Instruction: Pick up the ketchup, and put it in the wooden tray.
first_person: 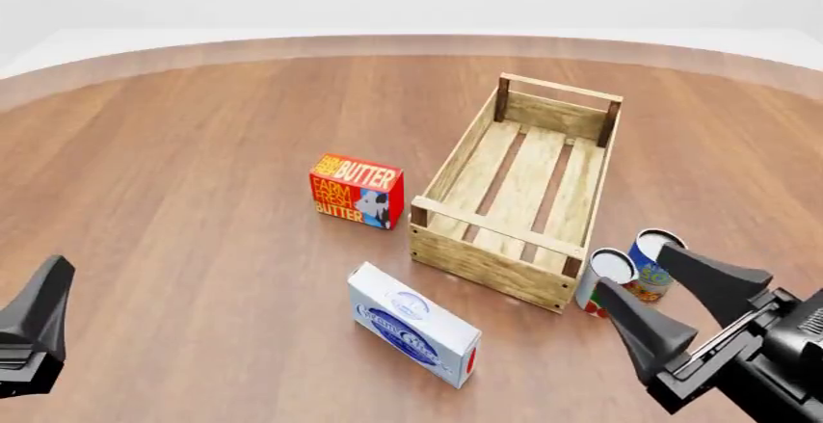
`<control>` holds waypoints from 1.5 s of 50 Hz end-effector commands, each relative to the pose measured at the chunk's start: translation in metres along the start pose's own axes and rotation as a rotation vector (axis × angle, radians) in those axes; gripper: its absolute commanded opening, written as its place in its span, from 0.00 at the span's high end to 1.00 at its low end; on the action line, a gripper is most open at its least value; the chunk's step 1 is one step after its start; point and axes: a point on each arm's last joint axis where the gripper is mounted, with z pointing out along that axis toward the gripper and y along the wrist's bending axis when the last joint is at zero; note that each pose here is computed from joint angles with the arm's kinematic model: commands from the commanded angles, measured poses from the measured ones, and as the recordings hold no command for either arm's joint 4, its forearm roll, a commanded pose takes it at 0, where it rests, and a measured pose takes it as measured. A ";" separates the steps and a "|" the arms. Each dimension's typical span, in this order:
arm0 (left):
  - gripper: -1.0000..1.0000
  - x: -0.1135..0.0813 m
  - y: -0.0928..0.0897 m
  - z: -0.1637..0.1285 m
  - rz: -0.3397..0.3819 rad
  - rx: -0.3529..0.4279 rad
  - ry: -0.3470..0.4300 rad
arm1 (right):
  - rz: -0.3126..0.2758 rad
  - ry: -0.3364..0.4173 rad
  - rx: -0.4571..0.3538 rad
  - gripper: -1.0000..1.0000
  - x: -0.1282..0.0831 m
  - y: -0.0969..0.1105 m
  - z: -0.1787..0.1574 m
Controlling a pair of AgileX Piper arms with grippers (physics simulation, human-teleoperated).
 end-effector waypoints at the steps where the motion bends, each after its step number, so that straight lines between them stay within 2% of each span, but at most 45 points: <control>1: 0.00 0.000 0.000 0.000 0.000 0.000 0.000 | -0.020 0.015 -0.067 0.00 0.002 0.007 0.003; 7: 0.00 0.000 0.000 0.000 0.000 0.000 0.000 | -0.034 0.027 -0.093 0.00 0.004 0.010 0.009; 11: 0.00 0.000 0.000 0.000 0.000 0.000 0.000 | -0.022 0.030 -0.097 0.00 0.004 0.011 0.009; 14: 0.00 0.000 0.000 0.000 0.000 0.000 0.000 | -0.040 0.063 -0.086 0.00 0.001 0.011 0.019; 15: 0.00 0.000 0.000 0.000 0.000 0.000 0.000 | -0.029 0.063 -0.100 0.00 -0.001 0.013 0.021; 16: 0.00 0.000 0.000 0.000 0.000 0.000 0.000 | -0.045 0.092 -0.111 0.00 0.002 0.015 0.029; 24: 0.00 0.000 0.000 0.000 0.000 0.000 0.000 | -0.059 0.181 -0.184 0.00 0.006 0.030 0.052; 34: 0.00 0.000 0.000 0.000 0.000 0.000 0.000 | -0.089 0.246 -0.274 0.00 -0.008 0.053 0.076; 42: 0.00 0.000 0.000 0.000 0.000 0.000 0.000 | -0.078 0.252 -0.320 0.00 -0.027 0.066 0.083; 49: 0.00 0.000 0.000 0.000 0.000 0.000 0.000 | -0.091 0.297 -0.407 0.00 -0.041 0.095 0.099; 51: 0.00 0.000 0.000 0.000 0.000 0.000 0.000 | -0.095 0.304 -0.416 0.00 -0.042 0.098 0.102; 55: 0.00 0.000 0.000 0.000 0.000 0.000 0.000 | -0.125 0.344 -0.464 0.00 -0.042 0.119 0.116; 59: 0.00 0.000 0.000 0.000 0.000 0.000 0.000 | -0.123 0.357 -0.502 0.00 -0.046 0.135 0.122; 75: 0.00 0.000 0.000 0.000 0.000 0.000 0.000 | -0.168 0.386 -0.577 0.00 -0.051 0.175 0.144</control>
